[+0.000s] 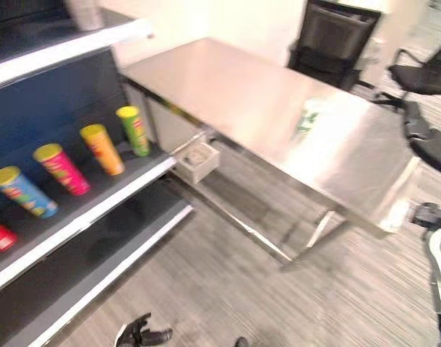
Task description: Put the goods on the table back onto the shelves and tidy them up.
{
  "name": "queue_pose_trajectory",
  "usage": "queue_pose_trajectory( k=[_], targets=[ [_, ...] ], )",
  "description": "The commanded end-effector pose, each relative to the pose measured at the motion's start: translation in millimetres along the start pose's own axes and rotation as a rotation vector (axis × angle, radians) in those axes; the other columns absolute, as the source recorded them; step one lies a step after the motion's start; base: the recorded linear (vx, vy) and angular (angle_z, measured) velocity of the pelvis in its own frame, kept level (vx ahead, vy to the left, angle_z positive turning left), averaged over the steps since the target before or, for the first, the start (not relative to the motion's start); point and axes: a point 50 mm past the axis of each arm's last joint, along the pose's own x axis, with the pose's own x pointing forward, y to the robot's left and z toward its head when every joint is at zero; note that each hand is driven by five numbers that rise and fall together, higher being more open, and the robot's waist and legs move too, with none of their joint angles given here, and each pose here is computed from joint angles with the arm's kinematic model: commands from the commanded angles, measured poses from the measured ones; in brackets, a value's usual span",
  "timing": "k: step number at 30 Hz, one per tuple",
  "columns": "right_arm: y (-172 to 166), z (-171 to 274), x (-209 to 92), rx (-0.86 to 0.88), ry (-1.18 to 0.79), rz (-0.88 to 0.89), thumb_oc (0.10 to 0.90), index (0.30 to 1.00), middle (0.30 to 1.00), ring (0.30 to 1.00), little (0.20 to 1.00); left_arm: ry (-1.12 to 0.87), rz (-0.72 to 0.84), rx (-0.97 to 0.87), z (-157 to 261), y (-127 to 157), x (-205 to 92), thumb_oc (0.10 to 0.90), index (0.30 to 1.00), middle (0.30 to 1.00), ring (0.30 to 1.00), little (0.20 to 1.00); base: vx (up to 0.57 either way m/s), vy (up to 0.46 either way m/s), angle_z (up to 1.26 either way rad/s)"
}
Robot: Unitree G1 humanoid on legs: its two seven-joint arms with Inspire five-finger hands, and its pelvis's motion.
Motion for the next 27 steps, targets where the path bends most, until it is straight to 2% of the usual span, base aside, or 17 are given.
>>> queue_pose_trajectory(
  k=[1, 8, 13, 22, 27],
  targets=[
    [-8.5, 57.7, 29.0, 0.108, -0.317, -0.079, 0.800, 0.900, 0.900, 0.900, 0.900, -0.082, 0.008, 0.007, 23.6, 6.9, 5.7, 0.800, 0.900, 0.900, 0.900, 0.900, 0.16, -0.068, -0.70],
    [10.7, 66.0, 38.1, 0.195, -0.342, -0.012, 0.800, 0.900, 0.900, 0.900, 0.900, -0.036, 0.031, -0.033, 11.8, 6.2, 5.0, 0.800, 0.900, 0.900, 0.900, 0.900, 0.21, 0.033, -0.65],
    [17.3, 67.8, 42.3, 0.243, -0.339, 0.027, 0.800, 0.900, 0.900, 0.900, 0.900, 0.015, 0.070, -0.044, -0.5, 15.6, 2.9, 0.800, 0.900, 0.900, 0.900, 0.900, 0.17, 0.102, 0.04],
    [16.0, 53.5, 44.4, 0.161, -0.273, 0.085, 0.800, 0.900, 0.900, 0.900, 0.900, 0.044, 0.088, -0.039, -9.6, 24.5, -0.6, 0.800, 0.900, 0.900, 0.900, 0.900, 0.07, 0.057, -0.06],
    [8.4, 48.5, 43.7, 0.144, -0.250, 0.085, 0.800, 0.900, 0.900, 0.900, 0.900, -0.013, 0.061, -0.025, 5.0, 22.5, 1.5, 0.800, 0.900, 0.900, 0.900, 0.900, -0.04, 0.059, -0.15]
  ],
)
